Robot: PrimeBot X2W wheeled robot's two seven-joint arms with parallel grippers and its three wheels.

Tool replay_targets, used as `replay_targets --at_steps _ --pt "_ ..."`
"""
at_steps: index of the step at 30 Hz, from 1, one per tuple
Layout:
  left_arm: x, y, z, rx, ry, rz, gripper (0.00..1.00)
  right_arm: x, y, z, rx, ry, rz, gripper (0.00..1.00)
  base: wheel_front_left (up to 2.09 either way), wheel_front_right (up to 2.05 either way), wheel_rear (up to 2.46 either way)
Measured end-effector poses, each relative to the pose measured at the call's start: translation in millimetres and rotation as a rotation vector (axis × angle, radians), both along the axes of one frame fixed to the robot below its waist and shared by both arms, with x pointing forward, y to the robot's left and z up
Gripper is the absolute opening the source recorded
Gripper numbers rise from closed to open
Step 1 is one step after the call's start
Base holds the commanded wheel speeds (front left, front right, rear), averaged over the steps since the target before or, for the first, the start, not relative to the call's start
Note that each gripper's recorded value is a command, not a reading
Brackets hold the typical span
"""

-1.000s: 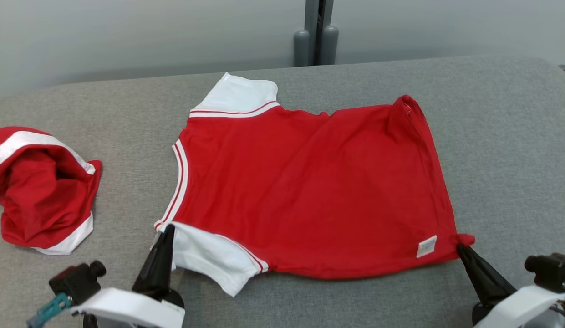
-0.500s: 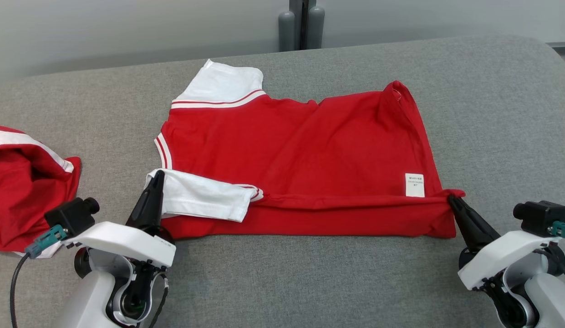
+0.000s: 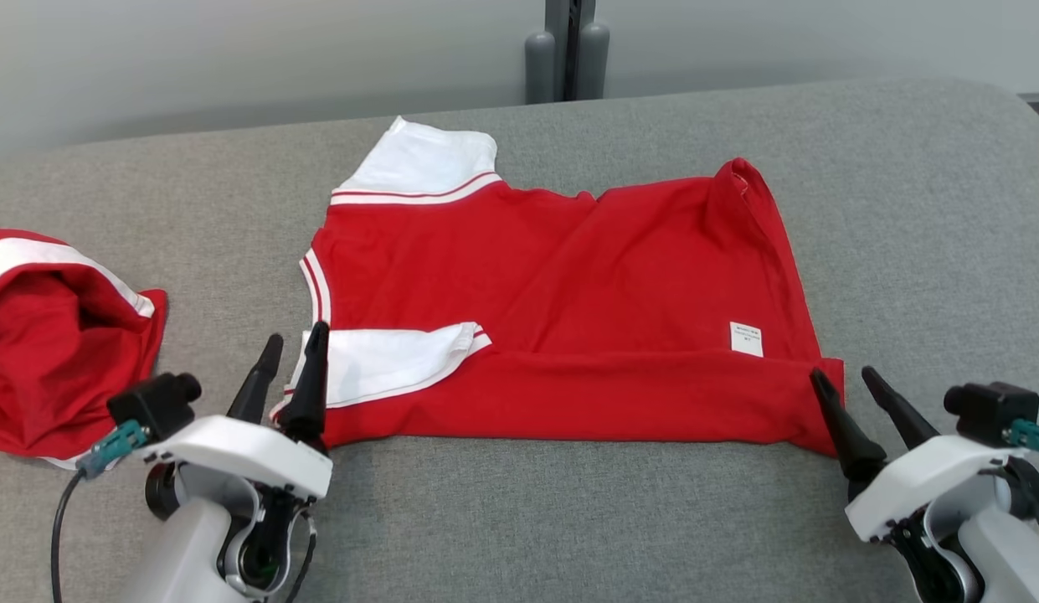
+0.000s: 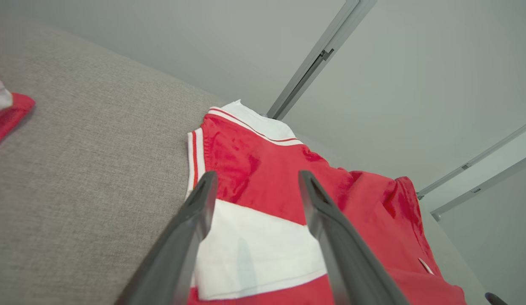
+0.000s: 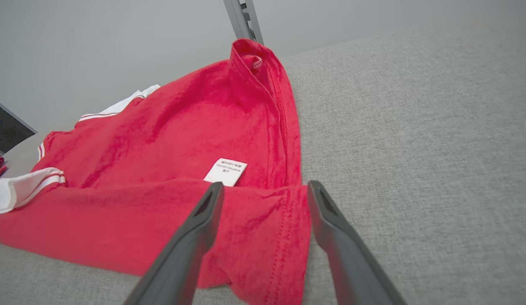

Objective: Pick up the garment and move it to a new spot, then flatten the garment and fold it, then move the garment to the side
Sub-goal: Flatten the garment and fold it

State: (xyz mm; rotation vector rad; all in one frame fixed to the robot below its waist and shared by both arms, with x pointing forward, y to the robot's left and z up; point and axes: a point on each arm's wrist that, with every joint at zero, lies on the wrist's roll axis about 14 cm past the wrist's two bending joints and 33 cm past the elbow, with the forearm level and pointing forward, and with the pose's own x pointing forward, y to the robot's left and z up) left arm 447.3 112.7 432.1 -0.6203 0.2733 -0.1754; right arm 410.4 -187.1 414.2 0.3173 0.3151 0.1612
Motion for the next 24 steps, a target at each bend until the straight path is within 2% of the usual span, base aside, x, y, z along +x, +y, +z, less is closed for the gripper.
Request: replay_targets --at_steps 5,12,24 --pt "-18 10 -10 0.01 0.018 0.029 1.0 -15 -6 -8 -0.023 0.02 0.0 1.0 0.0 0.0 0.0" --pt "-53 22 -39 0.109 0.088 0.014 1.0 -27 -7 -19 -0.029 0.054 -0.001 1.0 0.0 0.0 0.0" --pt "-50 18 -60 0.193 0.143 -0.038 1.0 -29 1 -40 -0.063 0.129 0.029 1.0 0.0 0.0 0.0"
